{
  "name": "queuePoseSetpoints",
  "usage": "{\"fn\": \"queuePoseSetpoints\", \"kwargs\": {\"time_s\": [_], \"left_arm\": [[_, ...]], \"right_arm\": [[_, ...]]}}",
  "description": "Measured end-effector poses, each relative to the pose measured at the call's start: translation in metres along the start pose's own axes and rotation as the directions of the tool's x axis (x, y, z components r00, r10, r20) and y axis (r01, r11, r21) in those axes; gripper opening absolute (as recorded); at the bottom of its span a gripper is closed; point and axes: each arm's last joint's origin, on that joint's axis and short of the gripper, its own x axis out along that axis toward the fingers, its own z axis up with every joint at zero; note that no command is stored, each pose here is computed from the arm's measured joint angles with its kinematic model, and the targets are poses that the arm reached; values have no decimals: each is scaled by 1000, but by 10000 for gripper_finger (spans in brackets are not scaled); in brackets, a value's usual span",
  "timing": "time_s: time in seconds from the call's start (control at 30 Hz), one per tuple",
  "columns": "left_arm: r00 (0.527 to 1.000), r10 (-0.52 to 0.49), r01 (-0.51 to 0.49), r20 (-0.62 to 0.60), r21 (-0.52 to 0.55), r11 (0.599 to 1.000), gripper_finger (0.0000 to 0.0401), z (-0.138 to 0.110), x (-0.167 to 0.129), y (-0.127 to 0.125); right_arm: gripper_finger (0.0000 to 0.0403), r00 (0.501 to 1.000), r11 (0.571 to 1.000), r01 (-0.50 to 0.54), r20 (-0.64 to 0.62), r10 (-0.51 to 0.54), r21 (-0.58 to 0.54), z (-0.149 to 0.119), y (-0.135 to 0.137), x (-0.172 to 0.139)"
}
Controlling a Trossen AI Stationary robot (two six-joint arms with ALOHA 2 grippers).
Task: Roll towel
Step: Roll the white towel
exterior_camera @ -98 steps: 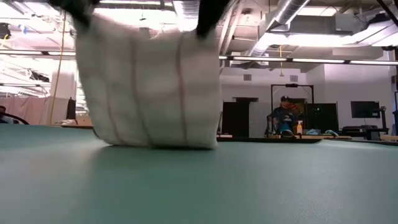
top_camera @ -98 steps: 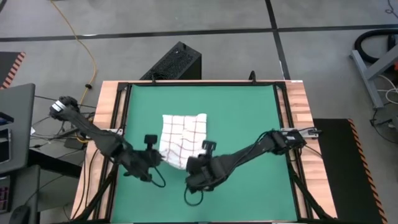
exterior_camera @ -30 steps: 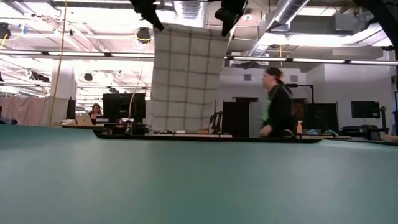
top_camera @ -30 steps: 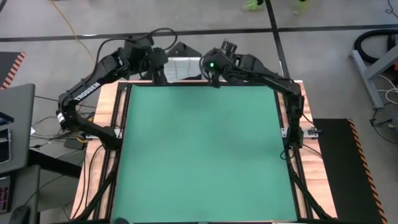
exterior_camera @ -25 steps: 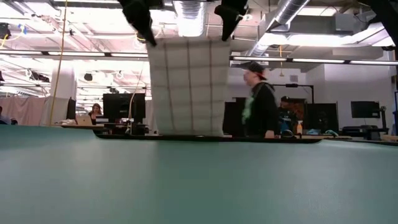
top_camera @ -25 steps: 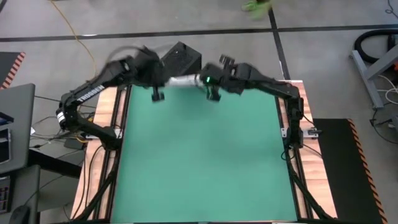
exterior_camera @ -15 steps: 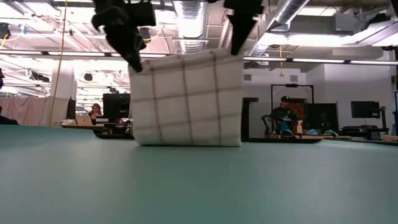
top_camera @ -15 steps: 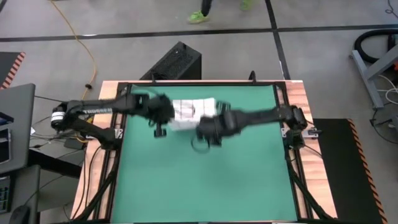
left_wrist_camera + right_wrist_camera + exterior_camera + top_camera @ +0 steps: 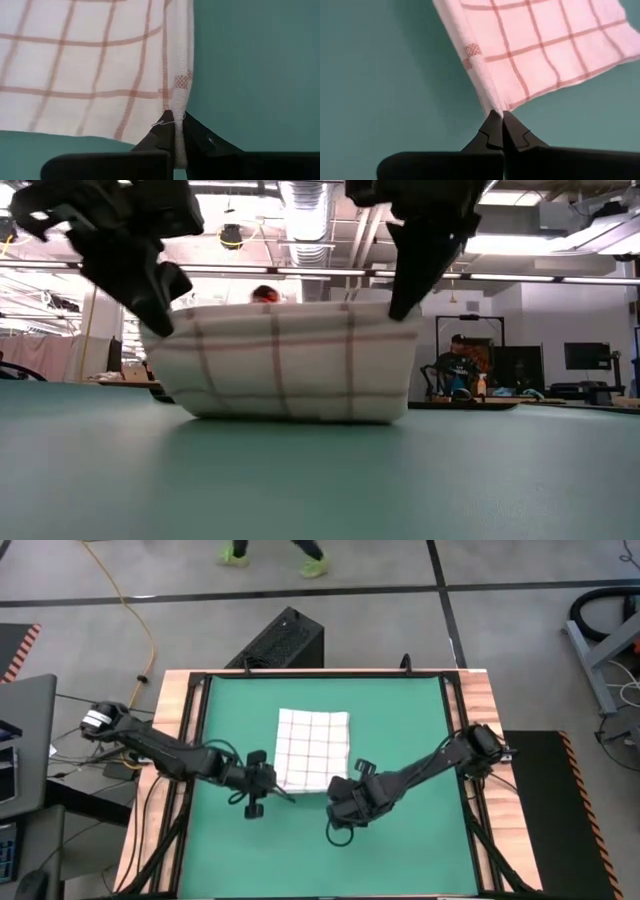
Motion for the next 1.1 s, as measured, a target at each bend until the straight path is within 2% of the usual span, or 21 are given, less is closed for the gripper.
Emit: {"fn": "queuePoseSetpoints", "kwargs": {"time_s": [0.17,0.43,0.57,0.77,1.1], "left_arm": [[999,-35,35,22,2,999,0,-11,9,-6],[998,-68,68,11,-31,997,0,-12,14,2],[999,-49,50,11,-45,998,0,-9,15,12],[1000,-17,17,4,-52,999,0,-7,20,22],[996,-13,9,-85,-47,999,0,-11,50,25]], "right_arm": [[1,997,996,-81,-17,82,39,-9,9,13],[1,994,996,-88,-65,89,21,-1,-4,24],[1,991,994,-102,-82,103,26,8,-13,34],[1,988,995,-100,-121,96,-26,13,-17,54],[1,982,992,-103,-165,90,-72,13,-14,78]]}}
